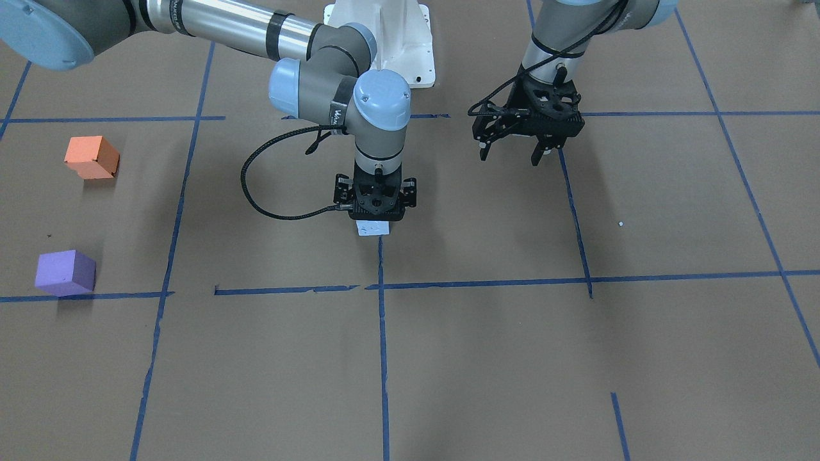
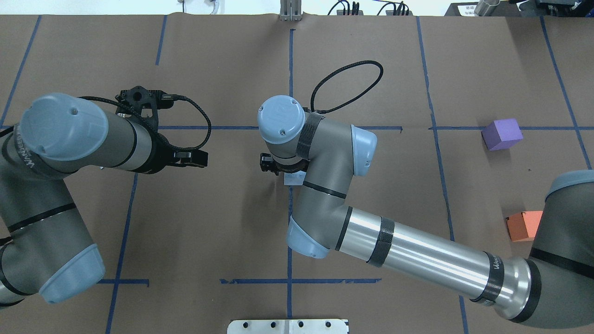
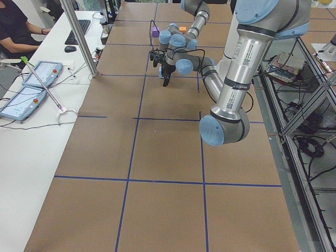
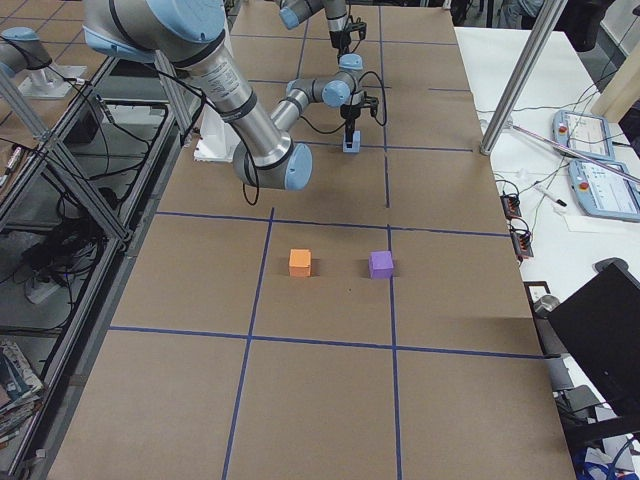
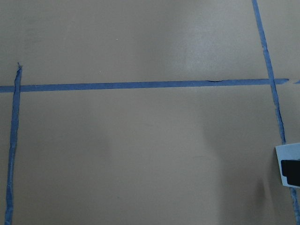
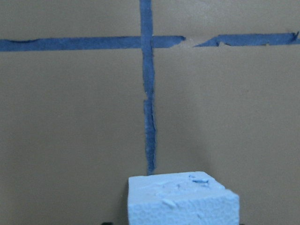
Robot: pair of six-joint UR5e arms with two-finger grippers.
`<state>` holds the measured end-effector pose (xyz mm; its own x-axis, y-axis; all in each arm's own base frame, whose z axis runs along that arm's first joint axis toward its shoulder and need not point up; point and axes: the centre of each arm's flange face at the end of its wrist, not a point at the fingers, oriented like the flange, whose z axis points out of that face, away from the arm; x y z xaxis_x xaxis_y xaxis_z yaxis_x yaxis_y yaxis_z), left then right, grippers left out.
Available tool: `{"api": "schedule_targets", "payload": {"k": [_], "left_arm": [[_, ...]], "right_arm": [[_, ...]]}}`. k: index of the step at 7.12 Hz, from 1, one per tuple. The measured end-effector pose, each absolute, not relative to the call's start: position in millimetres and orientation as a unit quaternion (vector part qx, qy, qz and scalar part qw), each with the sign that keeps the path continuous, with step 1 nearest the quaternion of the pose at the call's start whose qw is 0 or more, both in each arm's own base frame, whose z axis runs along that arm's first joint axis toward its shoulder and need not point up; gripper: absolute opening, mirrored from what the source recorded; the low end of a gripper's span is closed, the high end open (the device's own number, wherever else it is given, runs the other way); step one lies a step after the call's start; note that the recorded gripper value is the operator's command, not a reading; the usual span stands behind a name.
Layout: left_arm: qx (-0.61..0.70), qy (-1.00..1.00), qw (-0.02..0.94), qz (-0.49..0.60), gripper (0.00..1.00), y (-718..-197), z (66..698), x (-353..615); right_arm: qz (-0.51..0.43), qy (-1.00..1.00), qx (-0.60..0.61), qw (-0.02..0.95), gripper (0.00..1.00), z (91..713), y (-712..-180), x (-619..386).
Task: Place blue block between orange and purple blocks
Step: 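Carry the cube toward the purple cube with right gripper while left arm withdraws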
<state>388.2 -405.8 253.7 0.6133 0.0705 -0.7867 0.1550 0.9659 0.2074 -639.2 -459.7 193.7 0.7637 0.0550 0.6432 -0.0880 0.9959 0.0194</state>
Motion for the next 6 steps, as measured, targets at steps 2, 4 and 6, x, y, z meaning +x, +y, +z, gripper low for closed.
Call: {"api": "schedule_targets", "payload": {"k": [2, 4, 6], "left_arm": [[0.130, 0.427, 0.895, -0.016, 1.00, -407, 270, 379], [0.146, 0.395, 0.907, 0.020, 1.00, -413, 312, 332], [0.138, 0.376, 0.914, 0.071, 1.00, -431, 362, 251]], "right_arm": [[0.043, -0.351, 0.026, 0.935, 0.00, 190, -472, -622], [0.048, -0.383, 0.027, 0.922, 0.00, 219, -486, -525], [0.016, -0.412, 0.036, 0.910, 0.00, 272, -483, -386]]}}
